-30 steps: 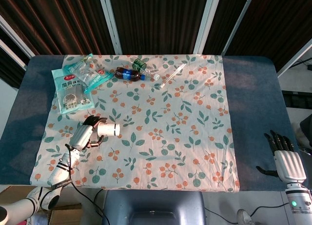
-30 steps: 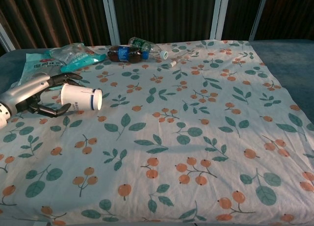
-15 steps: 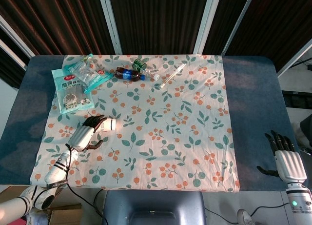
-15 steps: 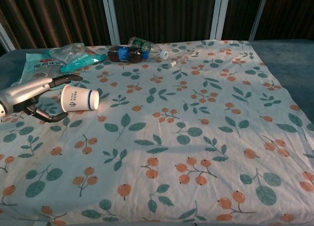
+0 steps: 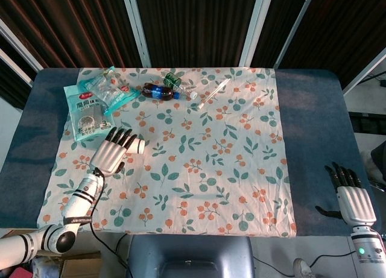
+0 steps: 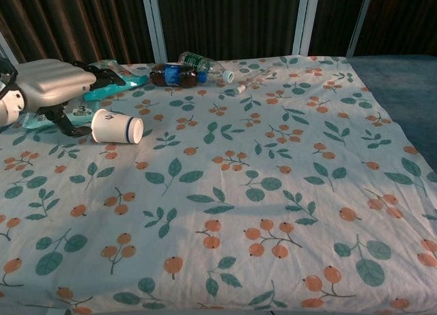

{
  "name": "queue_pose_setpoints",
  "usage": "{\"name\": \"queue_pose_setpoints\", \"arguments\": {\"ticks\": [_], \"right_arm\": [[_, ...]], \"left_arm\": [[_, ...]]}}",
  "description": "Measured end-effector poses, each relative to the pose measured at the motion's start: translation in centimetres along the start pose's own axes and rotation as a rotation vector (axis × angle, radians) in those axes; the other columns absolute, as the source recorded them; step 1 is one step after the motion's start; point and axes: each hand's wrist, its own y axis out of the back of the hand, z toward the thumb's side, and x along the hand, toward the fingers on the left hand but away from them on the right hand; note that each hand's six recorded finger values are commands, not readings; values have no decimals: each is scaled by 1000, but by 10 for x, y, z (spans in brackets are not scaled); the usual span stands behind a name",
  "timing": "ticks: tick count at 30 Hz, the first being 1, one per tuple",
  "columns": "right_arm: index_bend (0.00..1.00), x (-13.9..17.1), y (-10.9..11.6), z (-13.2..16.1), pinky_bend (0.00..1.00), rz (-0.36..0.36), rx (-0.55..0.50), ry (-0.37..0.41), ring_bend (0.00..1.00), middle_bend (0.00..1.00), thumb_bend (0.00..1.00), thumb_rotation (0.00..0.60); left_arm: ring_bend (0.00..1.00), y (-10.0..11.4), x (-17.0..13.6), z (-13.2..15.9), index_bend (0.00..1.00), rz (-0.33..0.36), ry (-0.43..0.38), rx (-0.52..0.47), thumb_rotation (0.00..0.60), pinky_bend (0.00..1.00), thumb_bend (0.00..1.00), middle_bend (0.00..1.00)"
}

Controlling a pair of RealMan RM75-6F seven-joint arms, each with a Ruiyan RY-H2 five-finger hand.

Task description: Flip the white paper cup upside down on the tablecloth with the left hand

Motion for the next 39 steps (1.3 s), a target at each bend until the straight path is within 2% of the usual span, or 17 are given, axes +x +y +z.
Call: {"name": "queue_pose_setpoints", "arguments": {"ticks": [4,7,9,18,26,32,39], "right_arm": [[0,3,0,-5,0,-1,-4,-12,0,0,0,544],[0,4,-1,-10,0,3,-6,-25,0,0,0,544],[0,4,-3,-13,0,9,-7,-32,0,0,0,545],[0,3,-6,-9,0,26,-10,-23,0,0,0,543],[0,2,-5,-11,0,28,-11,-18,0,0,0,545],[0,2,-5,-13,0,30,-11,-25,0,0,0,543],[0,1,-7,-12,0,39,-12,-26,0,0,0,544]], "left_arm": [[0,4,17,9,0,-96,33,67,600,0,323,0],[0,6,30,21,0,-159,32,73,600,0,324,0],[0,10,39,31,0,-178,20,76,600,0,324,0],[0,6,65,50,0,-142,-11,168,600,0,323,0],[0,-13,75,49,19,-178,0,242,600,0,323,1],[0,-20,77,48,81,-190,3,259,600,0,323,53],[0,-26,84,41,129,-183,17,339,600,0,342,110]]}}
